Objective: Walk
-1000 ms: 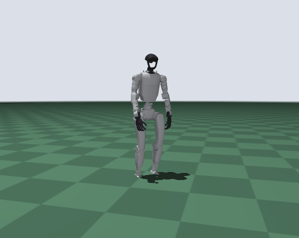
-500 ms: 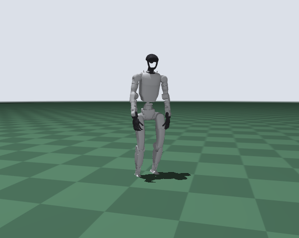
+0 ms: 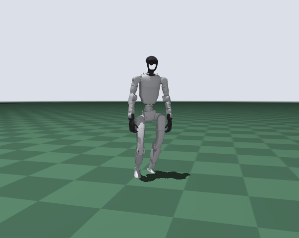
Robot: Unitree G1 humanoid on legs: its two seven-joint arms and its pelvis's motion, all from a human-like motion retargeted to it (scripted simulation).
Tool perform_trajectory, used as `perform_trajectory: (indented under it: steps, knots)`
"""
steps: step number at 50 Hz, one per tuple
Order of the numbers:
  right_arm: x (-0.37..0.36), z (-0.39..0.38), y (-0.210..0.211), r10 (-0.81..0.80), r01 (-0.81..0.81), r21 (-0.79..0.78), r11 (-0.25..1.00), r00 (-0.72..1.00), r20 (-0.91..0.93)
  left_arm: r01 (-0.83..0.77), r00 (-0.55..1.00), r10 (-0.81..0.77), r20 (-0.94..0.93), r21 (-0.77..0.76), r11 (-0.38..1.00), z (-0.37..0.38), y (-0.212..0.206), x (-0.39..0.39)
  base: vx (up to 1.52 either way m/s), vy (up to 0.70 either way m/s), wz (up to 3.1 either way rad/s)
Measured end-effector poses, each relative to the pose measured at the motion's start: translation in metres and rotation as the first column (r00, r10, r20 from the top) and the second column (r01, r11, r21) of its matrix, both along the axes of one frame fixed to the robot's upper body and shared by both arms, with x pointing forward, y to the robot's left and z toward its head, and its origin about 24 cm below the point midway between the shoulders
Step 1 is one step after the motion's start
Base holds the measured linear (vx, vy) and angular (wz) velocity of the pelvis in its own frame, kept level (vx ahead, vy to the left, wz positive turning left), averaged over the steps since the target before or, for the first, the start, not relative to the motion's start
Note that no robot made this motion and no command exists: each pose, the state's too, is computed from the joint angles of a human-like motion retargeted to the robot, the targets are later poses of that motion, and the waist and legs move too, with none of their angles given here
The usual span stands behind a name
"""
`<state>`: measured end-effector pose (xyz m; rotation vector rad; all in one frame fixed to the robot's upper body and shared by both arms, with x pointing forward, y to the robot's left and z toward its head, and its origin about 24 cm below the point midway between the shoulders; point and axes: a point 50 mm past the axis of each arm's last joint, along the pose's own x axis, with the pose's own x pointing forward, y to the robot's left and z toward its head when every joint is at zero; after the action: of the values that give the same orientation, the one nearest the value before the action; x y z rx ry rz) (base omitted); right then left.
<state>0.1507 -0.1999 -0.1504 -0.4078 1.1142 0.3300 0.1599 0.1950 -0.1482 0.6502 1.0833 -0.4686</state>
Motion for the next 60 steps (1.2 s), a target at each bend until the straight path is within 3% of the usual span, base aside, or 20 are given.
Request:
perform_trajectory:
  steps: [17, 23, 35, 45, 53, 60]
  knots:
    - [-0.020, -0.007, 0.003, -0.087, 0.089, 0.050, 0.995, 0.995, -0.047, -0.038, 0.999, 0.040, 0.035, -0.045, 0.998, 0.002, -0.001, 0.002, 0.35, -0.09, -0.09]
    - [-0.024, -0.008, 0.002, -0.090, 0.093, 0.045, 0.995, 0.994, -0.062, -0.132, 0.991, 0.131, -0.031, -0.052, 0.990, -0.007, 0.003, -0.020, 0.52, -0.15, -0.73]
    - [0.033, 0.021, -0.030, -0.059, 0.073, -0.099, 0.992, 0.988, 0.141, -0.148, 0.985, 0.153, 0.078, -0.070, 0.987, 0.006, 0.002, 0.011, 0.56, -0.01, -0.31]
    - [0.070, 0.036, -0.001, 0.036, -0.019, -0.065, 0.998, 0.965, 0.261, -0.184, 0.983, 0.184, 0.018, -0.012, 0.983, -0.001, 0.015, -0.007, 0.68, 0.03, -0.17]
    - [0.041, 0.015, 0.029, 0.075, -0.078, 0.014, 0.997, 0.989, 0.128, -0.236, 0.967, 0.237, -0.090, 0.026, 0.971, -0.008, 0.028, -0.033, 0.75, 0.09, -0.19]
    - [0.013, 0.001, 0.034, 0.113, -0.113, 0.048, 0.992, 0.994, 0.010, -0.197, 0.978, 0.199, -0.056, 0.042, 0.980, -0.003, 0.031, -0.021, 0.74, 0.09, 0.34]
